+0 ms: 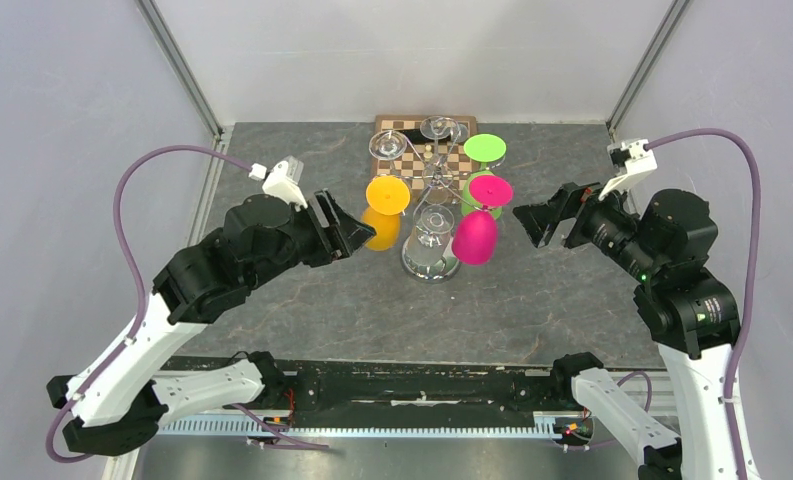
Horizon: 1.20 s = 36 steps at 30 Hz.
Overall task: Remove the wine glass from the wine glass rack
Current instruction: Pick up the wine glass from the wine rack.
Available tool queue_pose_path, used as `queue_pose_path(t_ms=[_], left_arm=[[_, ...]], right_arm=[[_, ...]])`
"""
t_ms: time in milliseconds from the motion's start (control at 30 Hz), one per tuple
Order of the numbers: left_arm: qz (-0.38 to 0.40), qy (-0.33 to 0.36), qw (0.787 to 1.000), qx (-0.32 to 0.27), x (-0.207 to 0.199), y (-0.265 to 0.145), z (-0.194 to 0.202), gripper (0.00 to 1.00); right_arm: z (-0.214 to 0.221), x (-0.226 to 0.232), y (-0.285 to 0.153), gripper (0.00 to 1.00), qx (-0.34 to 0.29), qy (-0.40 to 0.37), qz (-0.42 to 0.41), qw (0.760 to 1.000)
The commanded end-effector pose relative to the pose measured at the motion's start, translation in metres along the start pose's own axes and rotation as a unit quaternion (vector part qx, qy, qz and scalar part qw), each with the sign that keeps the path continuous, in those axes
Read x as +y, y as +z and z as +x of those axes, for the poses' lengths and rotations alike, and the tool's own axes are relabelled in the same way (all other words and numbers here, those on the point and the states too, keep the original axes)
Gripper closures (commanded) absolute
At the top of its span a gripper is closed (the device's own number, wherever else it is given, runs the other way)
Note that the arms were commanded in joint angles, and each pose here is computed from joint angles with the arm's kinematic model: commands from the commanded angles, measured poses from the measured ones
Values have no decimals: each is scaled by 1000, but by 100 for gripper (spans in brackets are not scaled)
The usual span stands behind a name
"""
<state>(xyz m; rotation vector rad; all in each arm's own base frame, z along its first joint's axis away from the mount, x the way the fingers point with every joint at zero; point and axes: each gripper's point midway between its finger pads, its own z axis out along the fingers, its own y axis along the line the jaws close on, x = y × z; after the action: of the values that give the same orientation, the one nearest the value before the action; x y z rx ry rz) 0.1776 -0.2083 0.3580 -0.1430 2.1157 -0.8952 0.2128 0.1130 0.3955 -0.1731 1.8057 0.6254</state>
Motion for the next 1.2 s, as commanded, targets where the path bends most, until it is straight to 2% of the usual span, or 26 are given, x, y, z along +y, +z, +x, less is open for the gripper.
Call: queue_pose_path(t_ms=[0,167,767,1167], left_arm=[[57,-84,994,-49,-29,-1,-24,26],[67,-131,988,-52,-33,9,-23,26],[54,-188,979,-47,-4,54,-43,29],[71,-208,975,-15,4,73,-44,52]], right_arm=[[-18,7,4,2,-34,-14,-17,999],[-24,8,3,2,-41,-22,-17,999],[-33,9,1,2,-58,-45,-14,997],[-30,7,4,2,-52,-44,-10,998]])
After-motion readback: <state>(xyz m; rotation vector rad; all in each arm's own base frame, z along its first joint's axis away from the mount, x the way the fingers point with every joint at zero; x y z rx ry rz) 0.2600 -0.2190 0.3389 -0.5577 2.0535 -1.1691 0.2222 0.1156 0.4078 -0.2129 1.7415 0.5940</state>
